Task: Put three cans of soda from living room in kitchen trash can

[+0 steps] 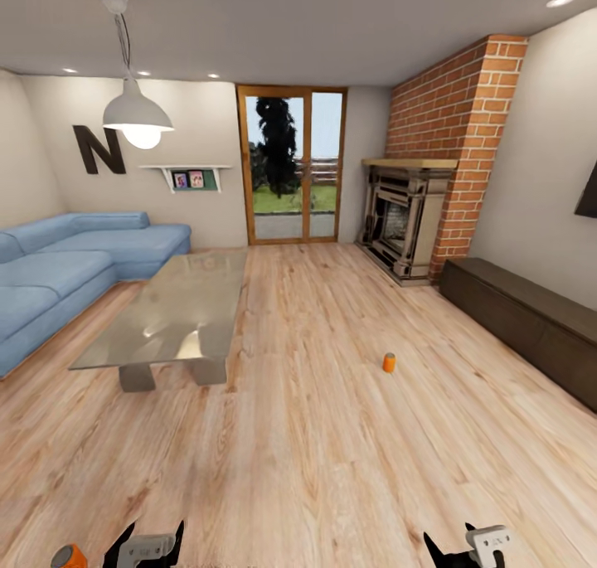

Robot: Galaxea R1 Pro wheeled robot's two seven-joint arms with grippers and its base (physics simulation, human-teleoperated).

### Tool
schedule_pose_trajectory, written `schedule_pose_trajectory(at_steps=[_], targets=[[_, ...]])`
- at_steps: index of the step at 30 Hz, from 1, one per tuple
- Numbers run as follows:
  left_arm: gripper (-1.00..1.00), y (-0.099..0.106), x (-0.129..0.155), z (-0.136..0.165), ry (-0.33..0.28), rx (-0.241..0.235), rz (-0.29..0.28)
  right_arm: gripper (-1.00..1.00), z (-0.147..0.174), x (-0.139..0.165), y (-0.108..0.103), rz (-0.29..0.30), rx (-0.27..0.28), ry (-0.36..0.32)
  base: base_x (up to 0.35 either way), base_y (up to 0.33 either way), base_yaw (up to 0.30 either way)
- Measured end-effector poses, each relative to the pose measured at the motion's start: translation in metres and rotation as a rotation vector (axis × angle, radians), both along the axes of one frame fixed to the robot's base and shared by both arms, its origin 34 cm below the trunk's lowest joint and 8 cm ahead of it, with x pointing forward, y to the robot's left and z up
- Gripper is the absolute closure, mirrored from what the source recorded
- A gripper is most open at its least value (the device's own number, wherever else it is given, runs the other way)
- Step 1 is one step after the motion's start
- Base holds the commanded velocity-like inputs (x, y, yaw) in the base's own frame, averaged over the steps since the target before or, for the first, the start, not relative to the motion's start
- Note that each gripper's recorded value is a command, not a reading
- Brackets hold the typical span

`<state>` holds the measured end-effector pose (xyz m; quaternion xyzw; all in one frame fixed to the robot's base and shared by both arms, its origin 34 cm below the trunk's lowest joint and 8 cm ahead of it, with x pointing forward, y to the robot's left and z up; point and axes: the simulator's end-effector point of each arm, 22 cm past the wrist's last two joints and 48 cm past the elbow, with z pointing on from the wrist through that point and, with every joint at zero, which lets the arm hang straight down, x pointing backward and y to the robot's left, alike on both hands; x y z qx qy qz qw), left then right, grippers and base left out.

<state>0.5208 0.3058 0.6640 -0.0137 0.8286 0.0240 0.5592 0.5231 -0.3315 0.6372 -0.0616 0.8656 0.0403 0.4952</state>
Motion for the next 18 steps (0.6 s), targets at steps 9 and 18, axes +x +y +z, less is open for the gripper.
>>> schedule_pose_trajectory(at_steps=[9, 18], targets=[[-1.00, 0.0004, -0.0011, -0.0026, 0.007, -0.004, 0.003, -1.00, -0.0038, -0.0018, 0.0018, 0.003, -0.007, 0.009, -0.077, 0.071, 0.211], [-1.00, 0.0007, -0.0022, -0.0051, 0.013, -0.007, 0.006, -1.00, -0.0065, -0.0032, 0.0019, 0.004, -0.008, 0.016, -0.201, 0.214, 0.212]])
